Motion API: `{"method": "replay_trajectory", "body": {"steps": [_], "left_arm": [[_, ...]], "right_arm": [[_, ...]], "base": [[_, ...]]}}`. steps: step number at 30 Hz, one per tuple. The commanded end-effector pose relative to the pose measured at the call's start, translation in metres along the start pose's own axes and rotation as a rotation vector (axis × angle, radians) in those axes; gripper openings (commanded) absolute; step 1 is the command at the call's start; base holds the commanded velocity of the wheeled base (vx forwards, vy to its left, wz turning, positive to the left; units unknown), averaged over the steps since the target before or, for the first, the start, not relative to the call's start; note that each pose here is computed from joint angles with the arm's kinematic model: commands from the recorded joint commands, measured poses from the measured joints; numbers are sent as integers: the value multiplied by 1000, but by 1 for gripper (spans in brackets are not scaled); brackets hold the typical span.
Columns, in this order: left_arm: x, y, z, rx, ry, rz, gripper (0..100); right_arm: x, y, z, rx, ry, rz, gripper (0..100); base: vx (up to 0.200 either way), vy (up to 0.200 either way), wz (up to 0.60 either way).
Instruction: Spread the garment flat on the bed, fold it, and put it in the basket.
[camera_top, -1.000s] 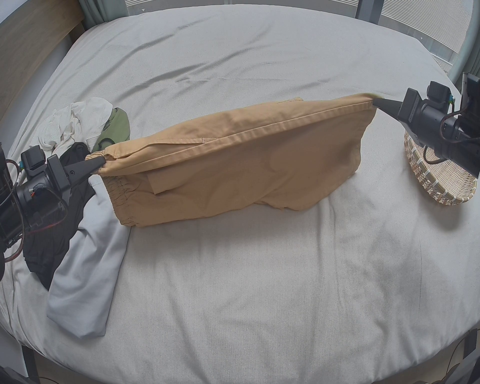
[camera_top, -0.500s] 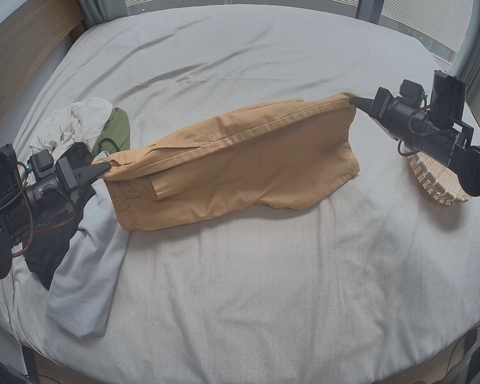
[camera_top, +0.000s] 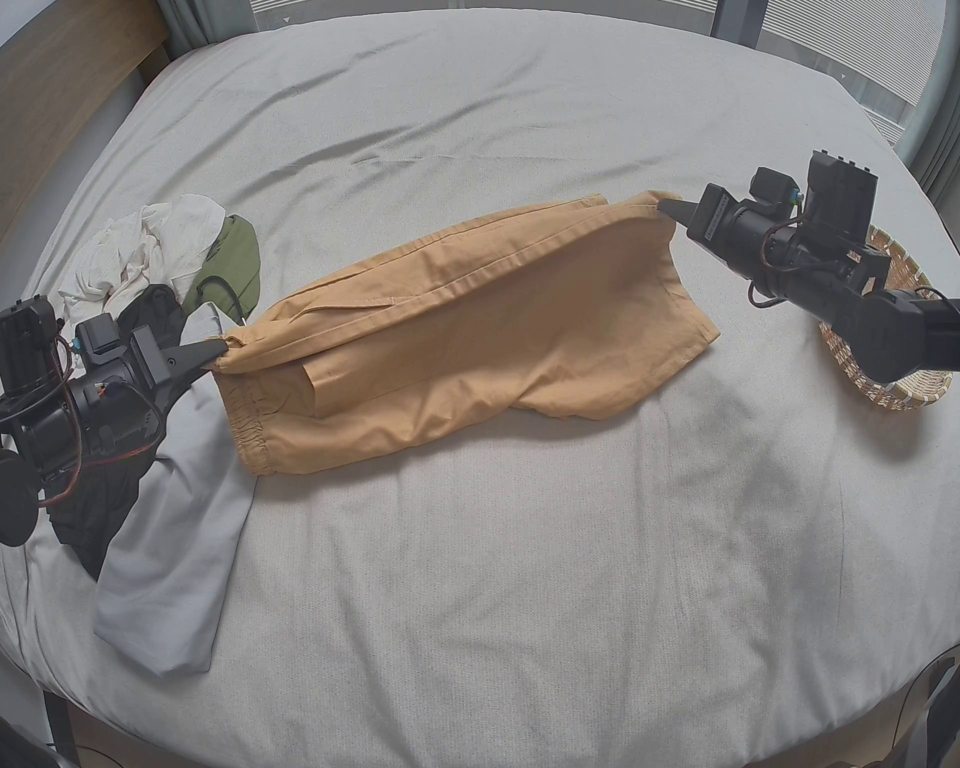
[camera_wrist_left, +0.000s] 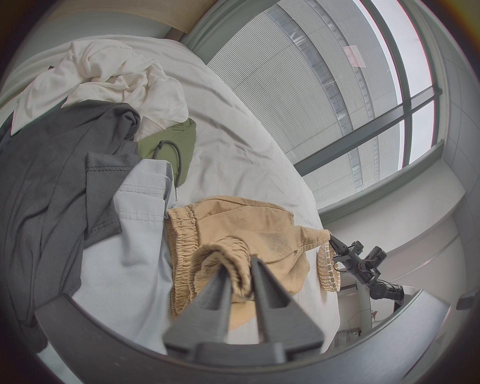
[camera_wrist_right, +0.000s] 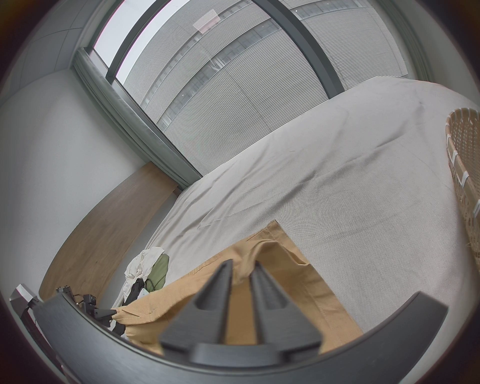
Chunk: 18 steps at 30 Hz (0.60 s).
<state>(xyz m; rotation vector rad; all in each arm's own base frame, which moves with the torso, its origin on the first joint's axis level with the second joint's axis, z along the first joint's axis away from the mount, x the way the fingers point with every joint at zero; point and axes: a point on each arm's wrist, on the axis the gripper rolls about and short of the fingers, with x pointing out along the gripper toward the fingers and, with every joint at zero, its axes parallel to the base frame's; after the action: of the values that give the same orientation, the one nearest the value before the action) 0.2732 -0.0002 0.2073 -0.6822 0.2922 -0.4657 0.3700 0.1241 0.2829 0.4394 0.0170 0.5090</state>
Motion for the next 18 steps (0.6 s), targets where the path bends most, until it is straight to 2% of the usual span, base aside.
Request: {"method": "replay_trajectory", "body": {"steps": [1,8,10,15,17,18], "left_arm": [[2,12,5,-8,-21,35,100],[-5,20,8,-14,-43,70,100],[-10,18,4,-16,-38,70,100],[-22,6,-1,-6,-37,43,100],[-23,5,-1,-4,-37,41,100],[-27,0,-5,-1,-33,31,100]], "right_arm": [[9,-5,-5,3,-2,-5,100],[-16,-5,-1,7,12,-36,100],[-41,-12,-20,27,91,-84,100],[-64,-20,-47,52,185,-150,100],[-65,-20,-49,54,191,-154,100],[-71,-27,-65,66,229,-209,100]], "base": [[0,0,0],[0,0,0],[0,0,0],[0,0,0],[0,0,0],[0,0,0]]}}
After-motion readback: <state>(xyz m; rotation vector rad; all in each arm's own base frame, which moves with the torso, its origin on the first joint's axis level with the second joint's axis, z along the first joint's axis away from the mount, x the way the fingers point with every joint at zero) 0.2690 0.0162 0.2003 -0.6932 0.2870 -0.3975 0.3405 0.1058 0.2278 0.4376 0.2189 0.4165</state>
